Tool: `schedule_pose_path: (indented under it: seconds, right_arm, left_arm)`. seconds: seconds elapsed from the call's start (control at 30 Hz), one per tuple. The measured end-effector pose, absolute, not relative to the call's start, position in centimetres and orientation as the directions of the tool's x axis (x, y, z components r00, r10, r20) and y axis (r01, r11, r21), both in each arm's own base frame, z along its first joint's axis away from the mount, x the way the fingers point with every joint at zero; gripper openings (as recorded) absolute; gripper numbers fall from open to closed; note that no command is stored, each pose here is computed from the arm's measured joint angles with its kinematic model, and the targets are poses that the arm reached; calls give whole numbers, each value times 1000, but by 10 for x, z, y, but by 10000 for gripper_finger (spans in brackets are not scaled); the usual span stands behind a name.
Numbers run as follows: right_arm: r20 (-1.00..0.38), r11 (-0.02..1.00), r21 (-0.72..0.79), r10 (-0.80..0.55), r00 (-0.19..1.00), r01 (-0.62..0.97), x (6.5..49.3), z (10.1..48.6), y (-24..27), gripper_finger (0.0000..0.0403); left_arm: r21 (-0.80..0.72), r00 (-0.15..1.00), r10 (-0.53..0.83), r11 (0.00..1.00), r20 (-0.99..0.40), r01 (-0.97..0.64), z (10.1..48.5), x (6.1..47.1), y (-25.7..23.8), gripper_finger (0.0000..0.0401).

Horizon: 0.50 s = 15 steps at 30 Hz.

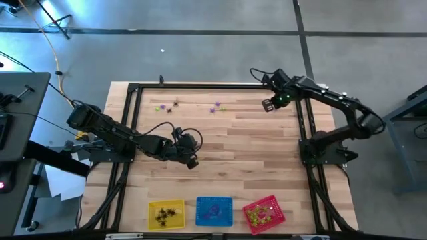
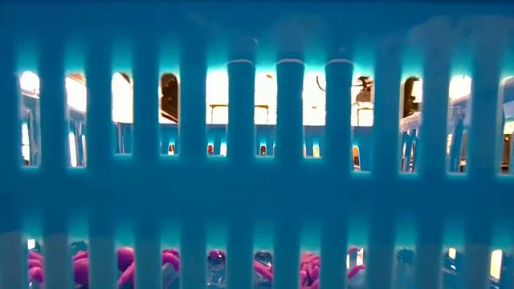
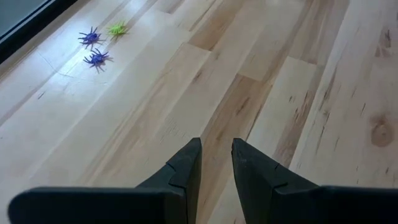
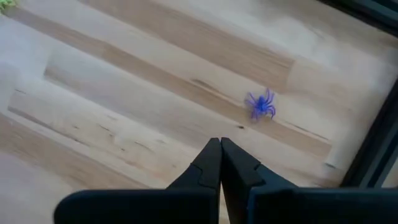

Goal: Sort Halloween decoration
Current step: Put the violet spider toy into the blue bin

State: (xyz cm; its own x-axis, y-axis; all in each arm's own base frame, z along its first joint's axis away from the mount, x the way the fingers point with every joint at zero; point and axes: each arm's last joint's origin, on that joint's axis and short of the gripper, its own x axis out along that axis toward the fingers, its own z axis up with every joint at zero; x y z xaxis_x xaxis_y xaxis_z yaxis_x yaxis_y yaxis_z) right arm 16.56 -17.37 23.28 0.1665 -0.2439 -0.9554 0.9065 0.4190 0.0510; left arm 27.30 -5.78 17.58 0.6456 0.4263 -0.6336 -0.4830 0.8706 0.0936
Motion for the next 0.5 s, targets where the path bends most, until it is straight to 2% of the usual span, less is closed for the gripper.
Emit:
schedule_pose_path:
  seconds: [0.5]
  right_arm:
    - [-988,452,-20,-148,52,892,167,188,-207,1]
  left_arm:
    - [64,655,386,886,-649,-459,175,272,-63,78]
